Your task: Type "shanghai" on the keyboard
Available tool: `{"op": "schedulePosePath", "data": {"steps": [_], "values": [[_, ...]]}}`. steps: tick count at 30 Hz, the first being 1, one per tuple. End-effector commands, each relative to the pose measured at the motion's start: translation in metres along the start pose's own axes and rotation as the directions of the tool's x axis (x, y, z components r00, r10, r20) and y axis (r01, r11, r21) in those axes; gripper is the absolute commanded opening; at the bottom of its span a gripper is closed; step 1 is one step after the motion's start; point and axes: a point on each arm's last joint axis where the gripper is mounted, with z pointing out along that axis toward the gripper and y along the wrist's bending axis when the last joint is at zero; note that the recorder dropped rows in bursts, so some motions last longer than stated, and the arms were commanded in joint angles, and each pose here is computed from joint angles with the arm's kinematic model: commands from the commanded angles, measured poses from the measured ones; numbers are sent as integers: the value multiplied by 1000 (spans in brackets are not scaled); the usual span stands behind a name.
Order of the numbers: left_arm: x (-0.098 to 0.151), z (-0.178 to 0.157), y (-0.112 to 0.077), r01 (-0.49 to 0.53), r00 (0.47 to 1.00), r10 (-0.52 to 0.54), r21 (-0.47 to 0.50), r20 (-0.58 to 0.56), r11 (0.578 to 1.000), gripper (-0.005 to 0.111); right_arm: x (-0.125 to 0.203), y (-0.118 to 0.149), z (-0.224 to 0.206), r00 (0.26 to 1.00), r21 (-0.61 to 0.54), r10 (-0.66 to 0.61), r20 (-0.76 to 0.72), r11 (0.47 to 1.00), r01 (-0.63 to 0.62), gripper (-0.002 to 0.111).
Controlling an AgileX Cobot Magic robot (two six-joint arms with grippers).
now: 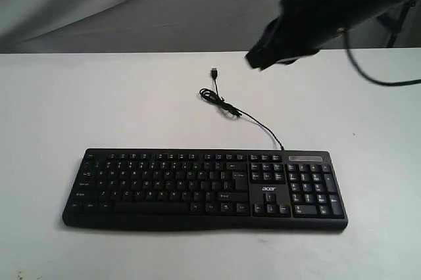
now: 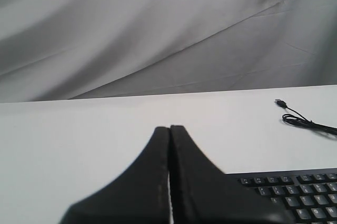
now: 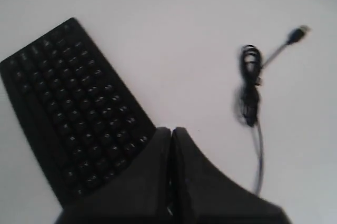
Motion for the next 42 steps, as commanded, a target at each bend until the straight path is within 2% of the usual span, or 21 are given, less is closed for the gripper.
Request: {"op": "schedulePosePath", "data": {"steps": [1,4,9,19,30,42], "values": [[0,0,0,2,1000,-2,7,7,1000,0,-7,43,58,981,-74,-189,-50,980,185,0],[0,0,0,2,1000,-2,7,7,1000,0,-8,69,98,963,-157,-257,-86,958,242,0],[0,0,0,2,1000,-2,7,7,1000,0,-23,100,143,932,-226,-356,-73,916,333,0],[0,0,0,2,1000,-2,7,7,1000,0,-27,133,210,870,-289,-485,-83,848,445,0],[0,0,0,2,1000,-2,7,7,1000,0,-21,134,244,872,-304,-478,-104,850,430,0],[0,0,0,2,1000,-2,7,7,1000,0,-20,132,246,871,-288,-478,-117,855,431,0]]}}
